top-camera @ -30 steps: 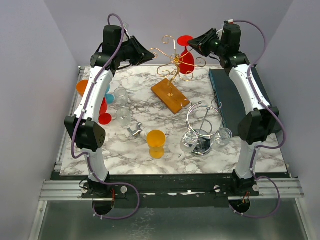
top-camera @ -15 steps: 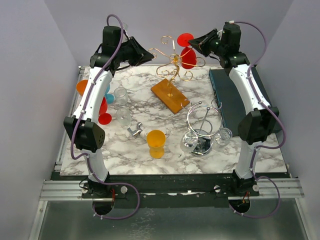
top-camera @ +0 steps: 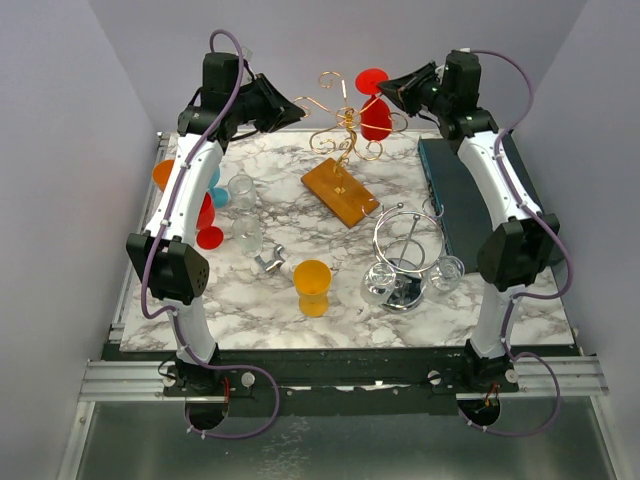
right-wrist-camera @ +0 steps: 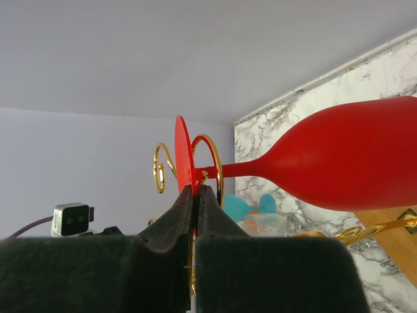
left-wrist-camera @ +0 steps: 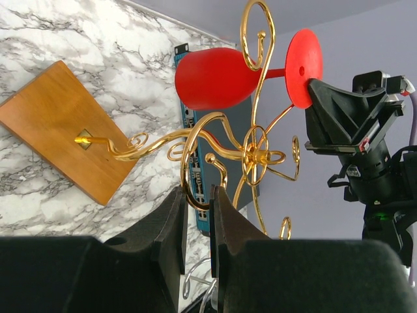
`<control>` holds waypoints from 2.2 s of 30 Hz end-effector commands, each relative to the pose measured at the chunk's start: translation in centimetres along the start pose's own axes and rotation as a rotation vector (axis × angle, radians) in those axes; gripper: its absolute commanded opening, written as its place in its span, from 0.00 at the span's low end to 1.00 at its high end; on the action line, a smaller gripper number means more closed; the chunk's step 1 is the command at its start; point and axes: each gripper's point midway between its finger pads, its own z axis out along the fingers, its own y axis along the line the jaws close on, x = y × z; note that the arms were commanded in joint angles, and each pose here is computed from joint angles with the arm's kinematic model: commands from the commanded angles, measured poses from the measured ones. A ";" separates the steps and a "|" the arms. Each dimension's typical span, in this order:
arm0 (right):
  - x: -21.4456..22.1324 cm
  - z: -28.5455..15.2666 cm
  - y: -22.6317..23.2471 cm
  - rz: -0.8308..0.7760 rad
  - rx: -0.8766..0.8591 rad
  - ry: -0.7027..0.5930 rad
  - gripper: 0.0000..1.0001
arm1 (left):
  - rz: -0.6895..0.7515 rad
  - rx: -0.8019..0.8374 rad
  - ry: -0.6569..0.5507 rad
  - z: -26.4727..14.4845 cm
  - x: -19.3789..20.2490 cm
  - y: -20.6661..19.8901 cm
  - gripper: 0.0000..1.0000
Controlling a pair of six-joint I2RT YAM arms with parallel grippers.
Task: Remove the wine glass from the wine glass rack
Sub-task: Pick up the wine glass from the wine rack.
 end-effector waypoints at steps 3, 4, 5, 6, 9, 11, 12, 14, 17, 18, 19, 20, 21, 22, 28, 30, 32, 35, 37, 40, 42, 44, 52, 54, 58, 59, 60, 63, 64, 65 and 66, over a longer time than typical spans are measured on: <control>-2.2 -1.6 2.4 0.004 -0.050 -0.092 0.00 | 0.020 -0.059 0.053 -0.8 1.7 1.5 0.00; -2.4 -1.5 2.5 0.007 -0.055 -0.100 0.00 | 0.018 -0.061 0.055 -0.8 1.7 1.6 0.00; -2.5 -1.5 2.6 0.010 -0.058 -0.103 0.01 | 0.020 -0.060 0.054 -0.9 1.7 1.5 0.00; -2.6 -1.5 2.7 0.011 -0.064 -0.108 0.00 | 0.020 -0.060 0.052 -0.9 1.6 1.5 0.00; -3.0 -1.4 3.0 0.014 -0.069 -0.122 0.01 | 0.019 -0.062 0.050 -1.1 1.6 1.6 0.00; -3.1 -1.4 3.0 0.015 -0.067 -0.130 0.01 | 0.018 -0.064 0.048 -1.2 1.5 1.7 0.00; -3.1 -1.4 3.0 0.017 -0.065 -0.133 0.00 | 0.018 -0.063 0.046 -1.2 1.4 1.6 0.00; -3.2 -1.6 3.0 0.016 -0.066 -0.136 0.01 | 0.018 -0.064 0.044 -1.2 1.3 1.6 0.00; -2.7 -1.7 3.1 0.013 -0.075 -0.116 0.01 | 0.016 -0.063 0.043 -1.2 1.2 1.7 0.00; -2.5 -1.8 3.2 0.010 -0.081 -0.103 0.01 | 0.014 -0.064 0.045 -1.1 1.3 1.7 0.00; -2.1 -1.8 3.3 0.009 -0.088 -0.085 0.00 | 0.012 -0.064 0.045 -1.1 1.3 1.7 0.00; -1.9 -1.9 3.4 0.010 -0.093 -0.072 0.00 | 0.009 -0.065 0.044 -1.0 1.2 1.7 0.00; -1.6 -2.0 3.4 0.013 -0.095 -0.056 0.01 | 0.006 -0.065 0.043 -1.0 1.1 1.7 0.00; -1.3 -2.1 3.4 0.014 -0.099 -0.046 0.00 | 0.004 -0.066 0.042 -0.9 1.1 1.8 0.00; -0.3 -2.9 3.3 0.025 -0.110 -0.006 0.01 | -0.003 -0.059 0.034 -0.5 0.6 1.5 0.00; 0.2 -3.0 3.4 0.027 -0.122 0.015 0.01 | -0.006 -0.057 0.034 -0.5 0.5 1.4 0.00; 0.4 -2.9 3.7 0.024 -0.138 0.033 0.01 | -0.005 -0.052 0.036 -0.4 0.5 1.3 0.00; 0.9 -2.5 4.2 0.016 -0.164 0.074 0.01 | 0.000 -0.049 0.037 -0.4 0.5 1.2 0.00; 1.3 -2.1 4.5 0.011 -0.173 0.099 0.01 | 0.004 -0.049 0.037 -0.5 0.5 1.2 0.00; 1.7 -1.6 4.9 0.006 -0.189 0.124 0.01 | 0.007 -0.047 0.041 -0.5 0.6 1.2 0.00; 2.0 -1.4 5.1 0.004 -0.196 0.135 0.01 | 0.010 -0.046 0.042 -0.5 0.7 1.2 0.00; 2.1 -1.0 5.0 0.008 -0.198 0.148 0.00 | 0.012 -0.044 0.045 -0.5 0.7 1.2 0.00; 3.0 0.5 4.9 0.029 -0.221 0.203 0.01 | 0.027 -0.037 0.054 -0.6 0.9 1.1 0.00; 3.0 0.7 4.8 0.028 -0.223 0.202 0.01 | 0.035 -0.034 0.052 -0.7 0.9 1.0 0.00; 2.6 1.2 4.9 0.021 -0.229 0.171 0.00 | 0.038 -0.033 0.057 -0.9 1.0 1.1 0.00; 2.4 1.3 4.9 0.019 -0.231 0.160 0.00 | 0.039 -0.033 0.057 -0.8 1.1 1.0 0.00; 2.2 1.5 4.9 0.018 -0.230 0.147 0.01 | 0.040 -0.032 0.059 -0.9 1.1 1.1 0.00; 1.5 2.0 4.9 0.025 -0.232 0.110 0.01 | 0.047 -0.030 0.059 -1.0 1.2 1.0 0.00; 1.2 2.2 4.9 0.028 -0.232 0.098 0.00 | 0.048 -0.029 0.058 -1.0 1.1 0.9 0.00; 1.1 2.4 4.9 0.031 -0.231 0.087 0.01 | 0.051 -0.027 0.057 -1.1 1.1 0.9 0.00; 0.9 2.5 4.9 0.034 -0.232 0.081 0.01 | 0.053 -0.026 0.057 -1.2 1.1 0.8 0.00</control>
